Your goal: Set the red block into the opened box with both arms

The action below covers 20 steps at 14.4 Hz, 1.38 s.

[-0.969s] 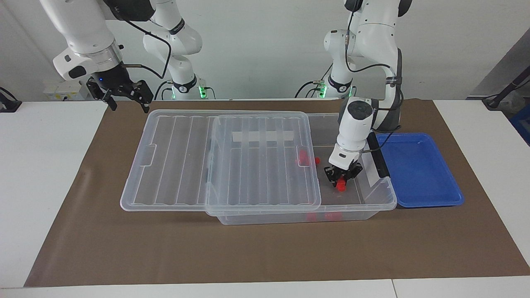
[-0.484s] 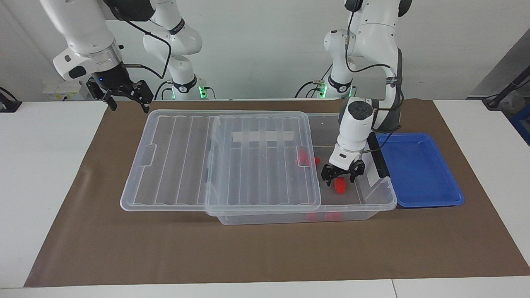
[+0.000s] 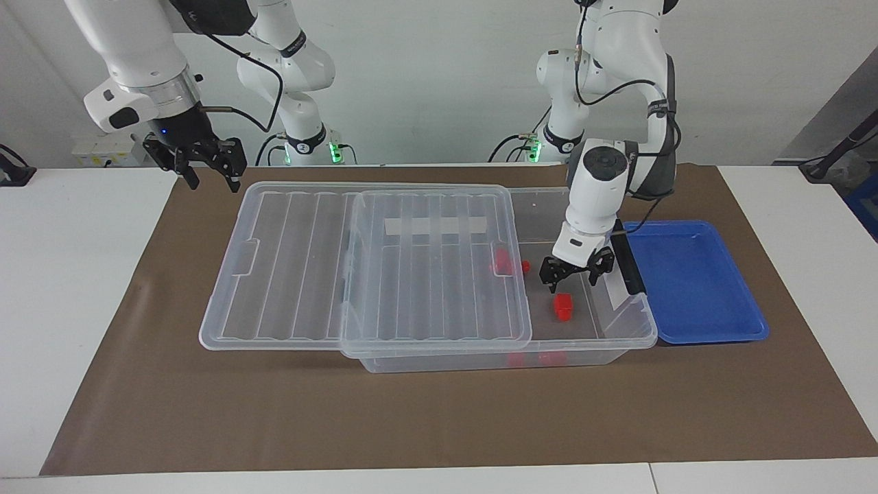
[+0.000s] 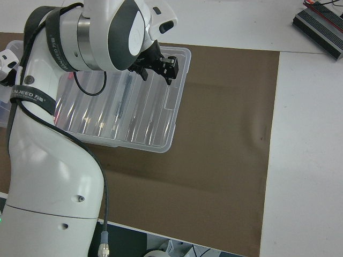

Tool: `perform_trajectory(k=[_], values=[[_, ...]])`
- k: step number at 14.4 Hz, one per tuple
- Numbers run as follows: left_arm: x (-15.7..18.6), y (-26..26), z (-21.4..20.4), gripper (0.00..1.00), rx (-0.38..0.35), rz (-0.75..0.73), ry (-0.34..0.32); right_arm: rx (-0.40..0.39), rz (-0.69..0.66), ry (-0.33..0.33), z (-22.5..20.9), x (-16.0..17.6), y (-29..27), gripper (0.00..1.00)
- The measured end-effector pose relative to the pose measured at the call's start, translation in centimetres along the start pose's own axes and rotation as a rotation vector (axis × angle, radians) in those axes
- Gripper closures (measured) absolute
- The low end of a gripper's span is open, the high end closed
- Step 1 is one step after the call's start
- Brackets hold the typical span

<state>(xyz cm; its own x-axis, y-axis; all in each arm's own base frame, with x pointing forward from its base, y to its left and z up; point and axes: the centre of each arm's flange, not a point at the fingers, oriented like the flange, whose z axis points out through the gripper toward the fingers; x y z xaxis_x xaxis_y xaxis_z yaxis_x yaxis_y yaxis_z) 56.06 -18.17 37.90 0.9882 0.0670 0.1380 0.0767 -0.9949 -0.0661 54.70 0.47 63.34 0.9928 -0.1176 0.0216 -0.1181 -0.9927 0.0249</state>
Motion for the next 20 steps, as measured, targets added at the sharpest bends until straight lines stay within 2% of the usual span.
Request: perform_trajectory(k=[1,4,7,8,10,12,16,18,20], values=[[-0.2,-0.1,-1.3,0.0,0.007,-0.004,-0.004,0.0,0.005,0.003,0.2,0.1,0.3,0.33],[-0.4,-0.5,-4.6,0.0,0.028,-0.02,-0.029,0.005,0.023,0.043,1.2,0.9,1.2,0.72],[0.2,-1.4,-9.6,0.0,0.051,-0.049,-0.068,0.009,0.04,0.081,2.8,1.7,2.1,0.99],[0.6,-2.1,-12.4,0.0,0.044,-0.07,-0.067,0.01,0.047,0.093,3.5,1.9,2.4,0.99],[0.9,-4.5,-18.6,0.0,0.025,-0.106,-0.026,0.01,0.058,0.103,5.1,2.2,3.1,0.99],[0.1,-7.4,-22.7,0.0,0.013,-0.142,0.015,0.012,0.067,0.126,7.0,2.5,3.6,0.99],[0.4,-10.1,-23.0,0.0,0.016,-0.186,0.019,0.012,0.084,0.15,10.7,3.8,4.5,0.99],[1.3,-13.2,-23.7,0.0,0.018,-0.215,0.029,0.011,0.087,0.15,12.5,4.7,4.6,0.99],[1.4,-16.3,-25.1,0.0,0.029,-0.183,0.002,0.01,0.095,0.149,14.2,5.5,5.1,0.99]])
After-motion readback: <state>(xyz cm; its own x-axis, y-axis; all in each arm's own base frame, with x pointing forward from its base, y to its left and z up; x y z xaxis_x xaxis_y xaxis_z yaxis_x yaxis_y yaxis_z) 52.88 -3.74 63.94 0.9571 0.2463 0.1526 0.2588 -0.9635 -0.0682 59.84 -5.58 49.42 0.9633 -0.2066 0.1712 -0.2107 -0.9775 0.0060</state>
